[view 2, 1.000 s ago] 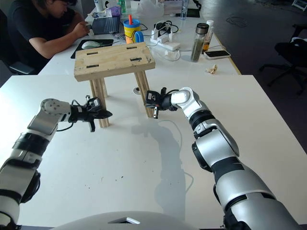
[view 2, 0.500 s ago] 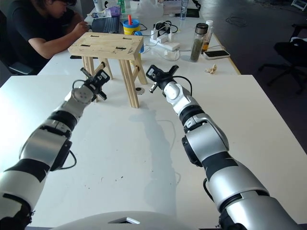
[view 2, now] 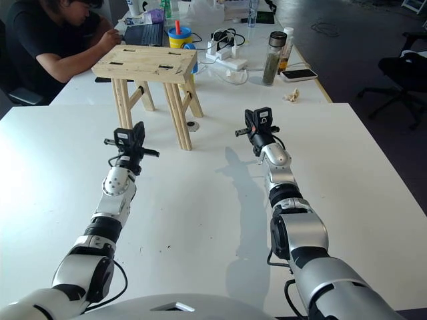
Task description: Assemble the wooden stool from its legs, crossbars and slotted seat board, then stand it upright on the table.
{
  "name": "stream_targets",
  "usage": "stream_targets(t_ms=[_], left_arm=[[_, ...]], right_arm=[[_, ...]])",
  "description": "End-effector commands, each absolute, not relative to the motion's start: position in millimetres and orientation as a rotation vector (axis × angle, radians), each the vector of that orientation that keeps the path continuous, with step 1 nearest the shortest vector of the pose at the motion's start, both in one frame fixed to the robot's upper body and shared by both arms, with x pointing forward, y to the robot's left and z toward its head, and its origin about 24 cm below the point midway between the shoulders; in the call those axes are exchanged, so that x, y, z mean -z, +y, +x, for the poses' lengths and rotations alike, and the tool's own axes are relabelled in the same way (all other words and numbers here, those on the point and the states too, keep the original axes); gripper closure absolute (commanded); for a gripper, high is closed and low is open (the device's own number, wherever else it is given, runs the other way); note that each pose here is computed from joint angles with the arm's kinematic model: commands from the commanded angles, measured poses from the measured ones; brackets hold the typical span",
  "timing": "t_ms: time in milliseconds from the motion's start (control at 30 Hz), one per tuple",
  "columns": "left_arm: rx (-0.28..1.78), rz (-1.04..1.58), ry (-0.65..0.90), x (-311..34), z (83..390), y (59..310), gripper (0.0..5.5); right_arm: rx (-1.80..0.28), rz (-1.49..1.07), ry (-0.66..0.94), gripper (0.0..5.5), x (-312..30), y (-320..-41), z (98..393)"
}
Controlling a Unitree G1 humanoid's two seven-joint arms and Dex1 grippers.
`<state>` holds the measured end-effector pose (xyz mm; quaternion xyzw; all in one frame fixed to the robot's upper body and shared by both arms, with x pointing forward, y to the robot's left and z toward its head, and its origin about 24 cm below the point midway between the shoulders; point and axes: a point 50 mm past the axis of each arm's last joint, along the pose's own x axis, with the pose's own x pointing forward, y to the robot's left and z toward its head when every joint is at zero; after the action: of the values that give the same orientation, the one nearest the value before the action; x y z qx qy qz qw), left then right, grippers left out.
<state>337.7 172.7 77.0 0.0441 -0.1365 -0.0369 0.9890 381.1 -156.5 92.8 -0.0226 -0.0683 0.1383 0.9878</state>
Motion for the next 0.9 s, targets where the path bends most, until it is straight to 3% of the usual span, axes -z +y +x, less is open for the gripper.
stream_targets(t_ms=[33,467,900], left_arm=[[0.119,0.081,-0.326,-91,346,158,5.48],[0.097,0.019,-0.356,-109,357,136,5.48],[0.170,0.035,-0.286,-90,356,125,5.48]], right_arm=[[-0.290,-0.034,-0.178,5.49,-102,-150,383],[-0.266,-0.036,-0.161,5.49,-125,-146,398],[-0.197,-0.040,-0.106,5.49,-104,-144,392]])
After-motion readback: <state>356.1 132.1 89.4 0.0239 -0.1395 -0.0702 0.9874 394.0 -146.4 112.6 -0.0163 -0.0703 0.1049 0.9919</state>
